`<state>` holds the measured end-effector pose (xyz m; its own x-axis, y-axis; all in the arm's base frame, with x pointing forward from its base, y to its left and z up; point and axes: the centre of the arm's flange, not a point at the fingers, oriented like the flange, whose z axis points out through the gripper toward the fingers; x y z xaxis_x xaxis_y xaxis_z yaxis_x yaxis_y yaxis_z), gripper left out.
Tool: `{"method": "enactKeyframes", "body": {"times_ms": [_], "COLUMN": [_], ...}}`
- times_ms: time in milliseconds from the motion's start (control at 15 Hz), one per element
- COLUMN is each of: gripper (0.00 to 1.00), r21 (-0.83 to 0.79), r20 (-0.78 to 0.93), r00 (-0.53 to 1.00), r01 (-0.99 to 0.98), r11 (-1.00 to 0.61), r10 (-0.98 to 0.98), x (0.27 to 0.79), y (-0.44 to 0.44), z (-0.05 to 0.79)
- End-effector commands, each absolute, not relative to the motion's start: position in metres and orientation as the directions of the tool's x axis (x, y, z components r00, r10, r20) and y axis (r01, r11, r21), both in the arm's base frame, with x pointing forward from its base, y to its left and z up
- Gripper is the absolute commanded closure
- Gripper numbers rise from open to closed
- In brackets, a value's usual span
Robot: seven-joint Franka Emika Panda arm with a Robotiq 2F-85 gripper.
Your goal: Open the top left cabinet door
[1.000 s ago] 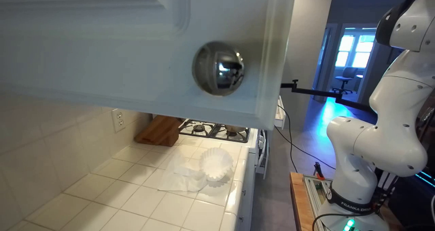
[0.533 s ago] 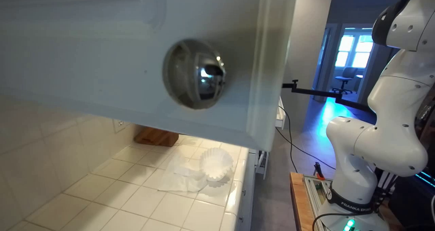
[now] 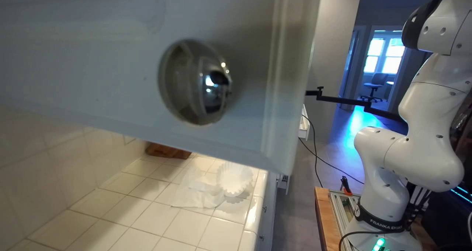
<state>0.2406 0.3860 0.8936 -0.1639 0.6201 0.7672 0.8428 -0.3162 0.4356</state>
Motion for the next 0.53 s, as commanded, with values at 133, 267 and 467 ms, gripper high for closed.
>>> {"method": "enactKeyframes", "body": {"times_ms": [133, 267, 467], "gripper": [0.00, 0.00, 0.00], "r21": [0.420, 0.408, 0.413], "r20": [0.697, 0.676, 0.674], "r00": [0.061, 0.150, 0.251], "r01": [0.773, 0.738, 0.652], "r11": [-0.475, -0.537, -0.636], "r10": [0.715, 0.721, 0.695], "x": [0.200, 0.180, 0.145], "y": [0.344, 0.317, 0.273], "z": [0.890, 0.893, 0.907]}}
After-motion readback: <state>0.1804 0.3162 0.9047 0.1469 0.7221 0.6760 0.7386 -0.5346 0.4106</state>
